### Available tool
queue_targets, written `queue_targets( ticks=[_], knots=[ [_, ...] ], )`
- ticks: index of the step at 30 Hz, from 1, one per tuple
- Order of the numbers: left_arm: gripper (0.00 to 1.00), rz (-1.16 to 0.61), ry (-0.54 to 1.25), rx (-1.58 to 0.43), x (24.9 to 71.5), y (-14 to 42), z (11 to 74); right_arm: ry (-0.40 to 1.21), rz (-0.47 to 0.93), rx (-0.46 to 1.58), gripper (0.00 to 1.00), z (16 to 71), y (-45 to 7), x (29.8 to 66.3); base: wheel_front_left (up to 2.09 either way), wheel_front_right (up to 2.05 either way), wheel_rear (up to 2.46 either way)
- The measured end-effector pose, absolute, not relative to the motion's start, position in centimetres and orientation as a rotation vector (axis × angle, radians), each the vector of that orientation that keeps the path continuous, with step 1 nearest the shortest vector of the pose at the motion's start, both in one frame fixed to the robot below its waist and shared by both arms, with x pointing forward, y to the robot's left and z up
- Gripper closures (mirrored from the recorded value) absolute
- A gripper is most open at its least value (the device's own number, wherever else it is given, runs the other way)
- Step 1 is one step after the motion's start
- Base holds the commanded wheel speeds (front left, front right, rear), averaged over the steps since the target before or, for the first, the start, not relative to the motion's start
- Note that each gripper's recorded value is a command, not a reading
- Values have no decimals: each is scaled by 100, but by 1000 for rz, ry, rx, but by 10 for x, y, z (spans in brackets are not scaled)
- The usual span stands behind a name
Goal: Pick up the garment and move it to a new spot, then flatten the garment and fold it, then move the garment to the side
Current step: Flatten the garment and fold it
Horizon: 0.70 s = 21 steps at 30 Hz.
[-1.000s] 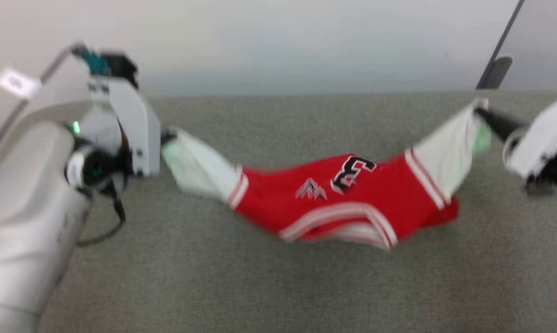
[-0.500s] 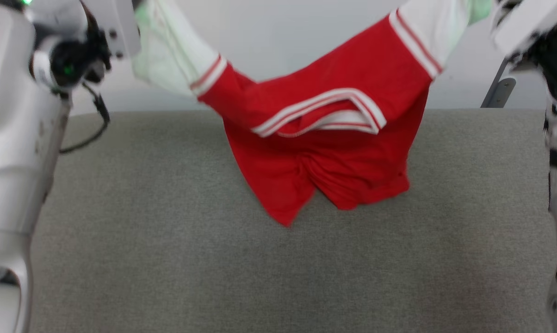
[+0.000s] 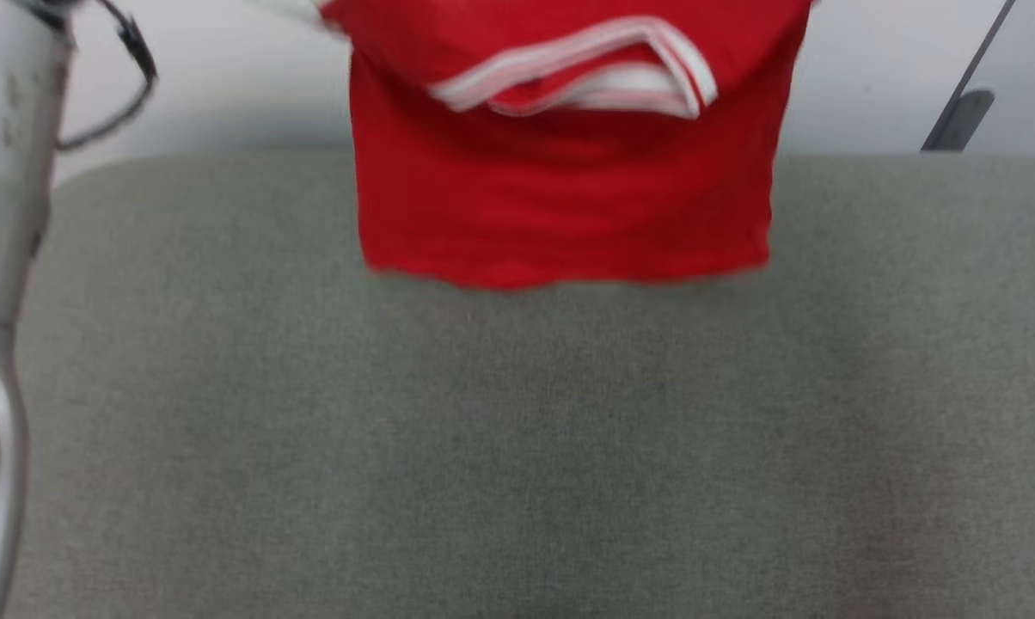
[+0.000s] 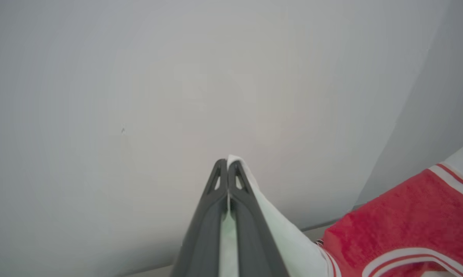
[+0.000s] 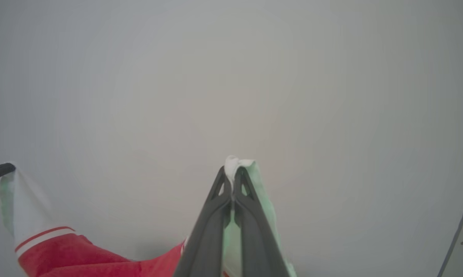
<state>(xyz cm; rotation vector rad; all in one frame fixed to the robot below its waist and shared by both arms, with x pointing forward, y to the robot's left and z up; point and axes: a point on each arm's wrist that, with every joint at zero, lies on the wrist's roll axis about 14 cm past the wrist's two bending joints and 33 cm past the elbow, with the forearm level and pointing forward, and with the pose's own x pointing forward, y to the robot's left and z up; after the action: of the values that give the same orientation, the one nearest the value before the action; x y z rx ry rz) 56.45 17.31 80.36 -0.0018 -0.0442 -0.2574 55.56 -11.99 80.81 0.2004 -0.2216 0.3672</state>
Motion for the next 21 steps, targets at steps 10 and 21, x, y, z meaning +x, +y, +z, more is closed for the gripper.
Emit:
queue_targets(
  ticks=[10, 21],
  knots=[
    [100, -231, -232, 39, 621, 163, 831, -408, 320, 69, 100, 822, -119, 613, 0, 0, 0],
    [100, -221, -419, 27, 692, 154, 801, -547, 254, -124, 100, 773, -132, 685, 0, 0, 0]
  ],
)
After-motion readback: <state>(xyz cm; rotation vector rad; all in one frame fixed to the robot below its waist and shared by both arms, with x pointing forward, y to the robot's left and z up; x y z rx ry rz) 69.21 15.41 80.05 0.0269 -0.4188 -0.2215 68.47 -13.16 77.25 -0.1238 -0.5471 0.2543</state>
